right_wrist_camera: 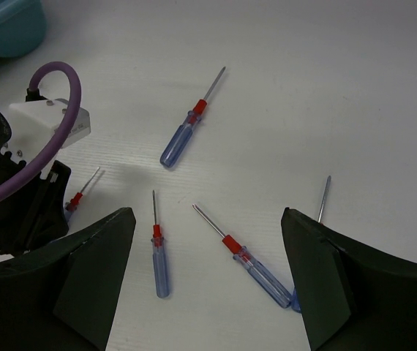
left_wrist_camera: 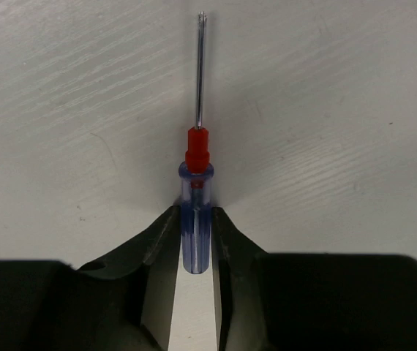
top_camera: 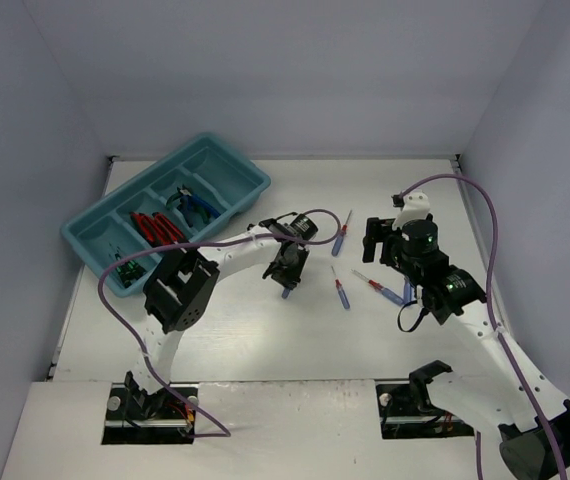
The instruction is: Sort the tools into containers
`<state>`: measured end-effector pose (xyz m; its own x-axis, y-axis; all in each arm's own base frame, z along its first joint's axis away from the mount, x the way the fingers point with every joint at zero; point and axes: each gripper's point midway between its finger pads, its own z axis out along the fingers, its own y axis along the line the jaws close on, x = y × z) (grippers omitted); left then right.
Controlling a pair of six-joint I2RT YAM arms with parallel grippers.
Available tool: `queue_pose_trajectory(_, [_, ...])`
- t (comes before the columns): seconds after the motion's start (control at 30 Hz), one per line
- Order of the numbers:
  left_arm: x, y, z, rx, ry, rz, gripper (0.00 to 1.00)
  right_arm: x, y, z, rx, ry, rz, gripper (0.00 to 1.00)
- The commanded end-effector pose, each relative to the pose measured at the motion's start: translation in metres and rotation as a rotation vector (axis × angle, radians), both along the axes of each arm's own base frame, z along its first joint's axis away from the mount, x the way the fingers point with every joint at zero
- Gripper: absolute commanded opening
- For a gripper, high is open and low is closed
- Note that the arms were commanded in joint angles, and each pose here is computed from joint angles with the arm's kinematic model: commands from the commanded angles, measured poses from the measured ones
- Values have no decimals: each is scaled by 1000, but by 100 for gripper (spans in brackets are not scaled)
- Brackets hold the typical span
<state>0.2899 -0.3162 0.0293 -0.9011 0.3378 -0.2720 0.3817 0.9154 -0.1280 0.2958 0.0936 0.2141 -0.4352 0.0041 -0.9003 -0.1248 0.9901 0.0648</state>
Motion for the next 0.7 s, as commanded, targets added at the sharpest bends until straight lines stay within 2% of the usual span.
queue_pose_trajectory(0.0, [13,-7,21,-32,-62,40,10,7,-6,14,16,-50,-46,79])
queue_pose_trajectory(0.07, [18,-7,26,-32,-82,47,1,7,-6,13,12,-47,-48,79])
queue_pose_trajectory(0.2, [39,-8,61,-96,-149,93,0,8,-9,13,0,-48,-55,79])
queue_pose_trajectory(0.4, [116,26,134,-250,-274,338,0,10,-10,10,-12,-42,-65,79])
queue_pose_trajectory(0.5, [172,60,160,-321,-341,499,0,11,-10,3,-13,-21,-71,79])
queue_pose_trajectory(0.6, [217,86,168,-388,-367,637,0,14,-7,0,-5,-7,-68,79])
queue_pose_trajectory(0.63, [222,88,169,-403,-363,648,0,14,-7,-1,-4,-3,-67,79])
queue_pose_trajectory(0.67, [235,93,166,-429,-361,686,5,14,-6,-2,-2,1,-65,79])
